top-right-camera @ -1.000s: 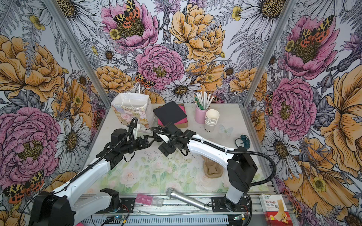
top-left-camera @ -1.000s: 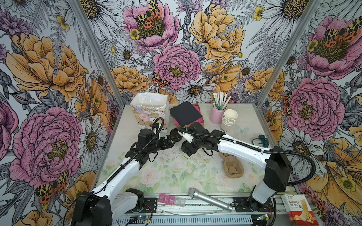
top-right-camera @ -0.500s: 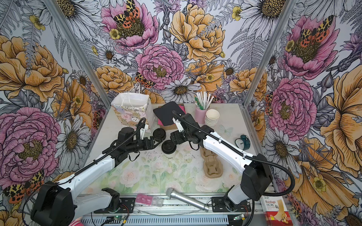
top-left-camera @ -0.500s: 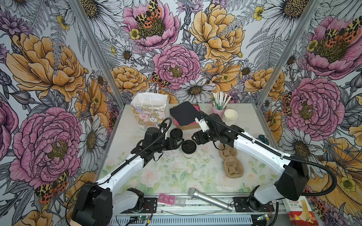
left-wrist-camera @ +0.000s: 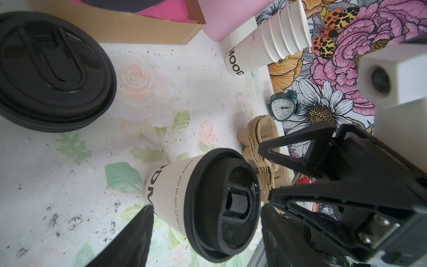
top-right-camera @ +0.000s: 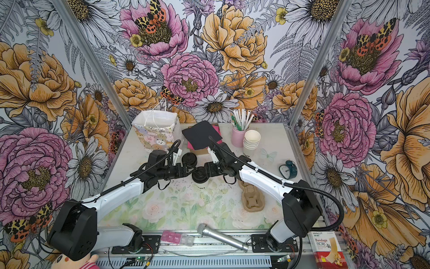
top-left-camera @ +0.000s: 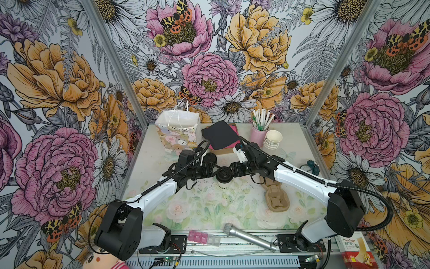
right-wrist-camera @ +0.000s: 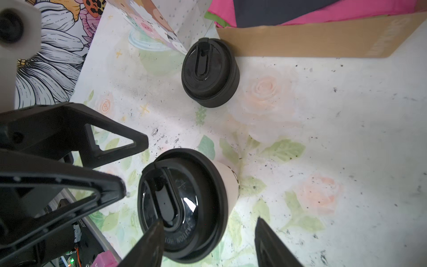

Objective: Pack a coffee takeout order
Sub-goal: Close the lid on the coffee cup.

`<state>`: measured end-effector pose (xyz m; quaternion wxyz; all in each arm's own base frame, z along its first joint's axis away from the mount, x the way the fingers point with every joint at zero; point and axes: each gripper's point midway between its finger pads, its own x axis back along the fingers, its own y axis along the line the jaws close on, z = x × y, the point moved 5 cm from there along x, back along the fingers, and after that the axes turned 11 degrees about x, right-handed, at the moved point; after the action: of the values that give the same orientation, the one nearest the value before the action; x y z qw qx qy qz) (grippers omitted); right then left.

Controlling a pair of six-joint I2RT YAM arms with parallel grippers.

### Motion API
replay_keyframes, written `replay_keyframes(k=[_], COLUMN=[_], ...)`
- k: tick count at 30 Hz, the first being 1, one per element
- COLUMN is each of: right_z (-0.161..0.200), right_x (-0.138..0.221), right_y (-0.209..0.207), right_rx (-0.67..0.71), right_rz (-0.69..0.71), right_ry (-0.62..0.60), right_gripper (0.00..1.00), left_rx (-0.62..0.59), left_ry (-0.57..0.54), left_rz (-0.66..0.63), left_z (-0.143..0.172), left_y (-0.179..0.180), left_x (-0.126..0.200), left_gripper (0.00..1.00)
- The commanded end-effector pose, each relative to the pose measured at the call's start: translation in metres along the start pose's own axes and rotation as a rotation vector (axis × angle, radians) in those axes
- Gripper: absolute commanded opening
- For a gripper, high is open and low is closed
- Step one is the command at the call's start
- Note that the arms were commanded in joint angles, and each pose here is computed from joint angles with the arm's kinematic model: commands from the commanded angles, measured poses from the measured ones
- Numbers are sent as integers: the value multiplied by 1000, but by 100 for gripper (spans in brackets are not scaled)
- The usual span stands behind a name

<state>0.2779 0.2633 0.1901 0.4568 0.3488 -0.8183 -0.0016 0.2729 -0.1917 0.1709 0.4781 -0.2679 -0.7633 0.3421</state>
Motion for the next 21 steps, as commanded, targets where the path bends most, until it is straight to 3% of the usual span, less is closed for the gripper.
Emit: replay_keyframes(k=[1, 16, 21], right_z=[-1, 17, 25], right_x=[-8, -21, -25], right_y=[-2, -11, -13], right_rx=[-30, -55, -67], right_rz=[-21, -1, -2], right_ry=[-14, 22, 37], right_gripper=[59, 48, 46], left_rx=[-30, 7, 23], left_ry=[-1, 30, 38], left_rz=[44, -8, -27], left_z=[-6, -1, 2], left_y=[-14, 3, 10], left_x=[-2, -20, -23], left_gripper=[71, 58, 50])
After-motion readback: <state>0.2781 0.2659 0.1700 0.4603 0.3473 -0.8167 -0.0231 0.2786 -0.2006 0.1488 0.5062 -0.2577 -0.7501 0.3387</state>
